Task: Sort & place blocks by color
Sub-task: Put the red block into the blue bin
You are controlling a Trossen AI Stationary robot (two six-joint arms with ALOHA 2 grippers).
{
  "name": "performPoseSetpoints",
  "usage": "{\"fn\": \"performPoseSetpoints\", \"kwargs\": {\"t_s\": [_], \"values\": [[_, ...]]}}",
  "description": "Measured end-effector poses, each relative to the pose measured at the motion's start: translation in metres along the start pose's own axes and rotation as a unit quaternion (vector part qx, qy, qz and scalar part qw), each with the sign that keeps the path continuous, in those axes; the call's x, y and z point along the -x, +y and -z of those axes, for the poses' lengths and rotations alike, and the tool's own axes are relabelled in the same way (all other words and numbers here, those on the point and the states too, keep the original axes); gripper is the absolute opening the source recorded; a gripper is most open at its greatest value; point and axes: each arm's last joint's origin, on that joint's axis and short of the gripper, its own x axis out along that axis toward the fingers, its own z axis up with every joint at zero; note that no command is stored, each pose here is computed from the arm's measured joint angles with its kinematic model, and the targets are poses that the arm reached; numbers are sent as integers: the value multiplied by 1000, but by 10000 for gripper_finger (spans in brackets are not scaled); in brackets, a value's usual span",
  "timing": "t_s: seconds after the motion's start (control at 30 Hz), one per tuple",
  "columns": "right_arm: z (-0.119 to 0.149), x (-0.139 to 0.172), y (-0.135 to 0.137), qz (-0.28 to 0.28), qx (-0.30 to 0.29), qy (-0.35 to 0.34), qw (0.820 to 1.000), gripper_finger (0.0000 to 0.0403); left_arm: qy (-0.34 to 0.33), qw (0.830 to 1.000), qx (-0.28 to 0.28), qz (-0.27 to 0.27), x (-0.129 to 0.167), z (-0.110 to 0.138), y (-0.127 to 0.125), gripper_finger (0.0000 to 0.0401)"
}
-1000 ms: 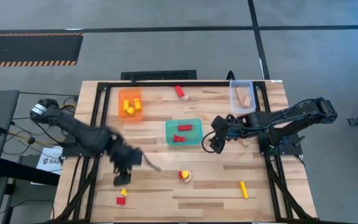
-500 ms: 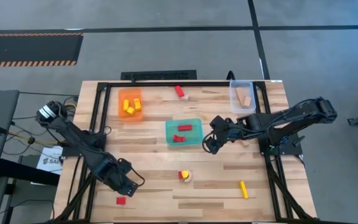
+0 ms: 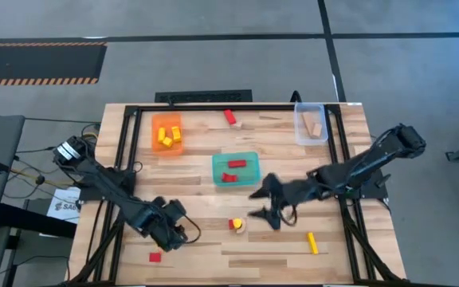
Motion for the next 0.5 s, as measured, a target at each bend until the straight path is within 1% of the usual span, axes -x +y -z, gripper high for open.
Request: {"fn": "performPoseSetpoints", "kwargs": {"t_s": [0.03,0.1,0.17,0.2,0.27,0.33,0.5], "values": [[5,-4,3,-4,36,7,999,329,3,999,-31,4,-1,-4,1,231],[19,-16,7,-3,107,28,994,329,9,997,-73,16,-2,-12,1,231],[30,-29,8,0,169,47,984,329,12,995,-95,23,-2,-17,3,231],[34,-36,7,2,188,52,981,329,14,994,-100,27,-2,-20,4,231],[42,-49,4,5,203,58,977,329,15,993,-111,31,1,-22,5,231],[47,-64,0,9,200,56,978,329,9,992,-117,37,6,-23,7,231],[50,-90,-2,0,185,9,983,329,-16,993,-110,44,26,-26,14,231]]}}
